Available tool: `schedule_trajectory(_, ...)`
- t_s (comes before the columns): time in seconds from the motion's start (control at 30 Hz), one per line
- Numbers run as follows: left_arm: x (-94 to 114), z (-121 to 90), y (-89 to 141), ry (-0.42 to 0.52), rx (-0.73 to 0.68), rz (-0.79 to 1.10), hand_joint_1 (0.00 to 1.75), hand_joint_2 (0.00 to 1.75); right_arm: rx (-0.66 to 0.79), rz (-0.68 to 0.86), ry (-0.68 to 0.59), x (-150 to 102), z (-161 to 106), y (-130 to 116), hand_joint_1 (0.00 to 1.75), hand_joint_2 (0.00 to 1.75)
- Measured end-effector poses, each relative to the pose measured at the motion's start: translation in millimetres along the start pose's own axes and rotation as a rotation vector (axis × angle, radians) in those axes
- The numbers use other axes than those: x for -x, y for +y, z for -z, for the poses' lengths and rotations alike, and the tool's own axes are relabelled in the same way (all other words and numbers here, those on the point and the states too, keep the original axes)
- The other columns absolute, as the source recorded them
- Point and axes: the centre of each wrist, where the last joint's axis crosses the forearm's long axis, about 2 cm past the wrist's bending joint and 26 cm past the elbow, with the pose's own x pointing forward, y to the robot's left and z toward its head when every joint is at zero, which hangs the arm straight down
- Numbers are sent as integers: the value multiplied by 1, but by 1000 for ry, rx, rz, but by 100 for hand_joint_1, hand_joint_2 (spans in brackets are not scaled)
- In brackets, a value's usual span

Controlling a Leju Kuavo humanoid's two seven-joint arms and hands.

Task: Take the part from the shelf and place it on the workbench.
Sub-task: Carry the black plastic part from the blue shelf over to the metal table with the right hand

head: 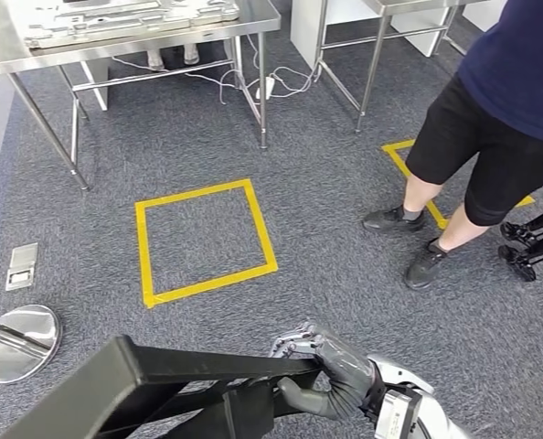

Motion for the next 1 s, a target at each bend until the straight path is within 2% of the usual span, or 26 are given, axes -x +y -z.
schedule_trajectory(1.0,0,0,1,-34,33,-35,0,175,22,-5,-38,-5,1,3,175,175)
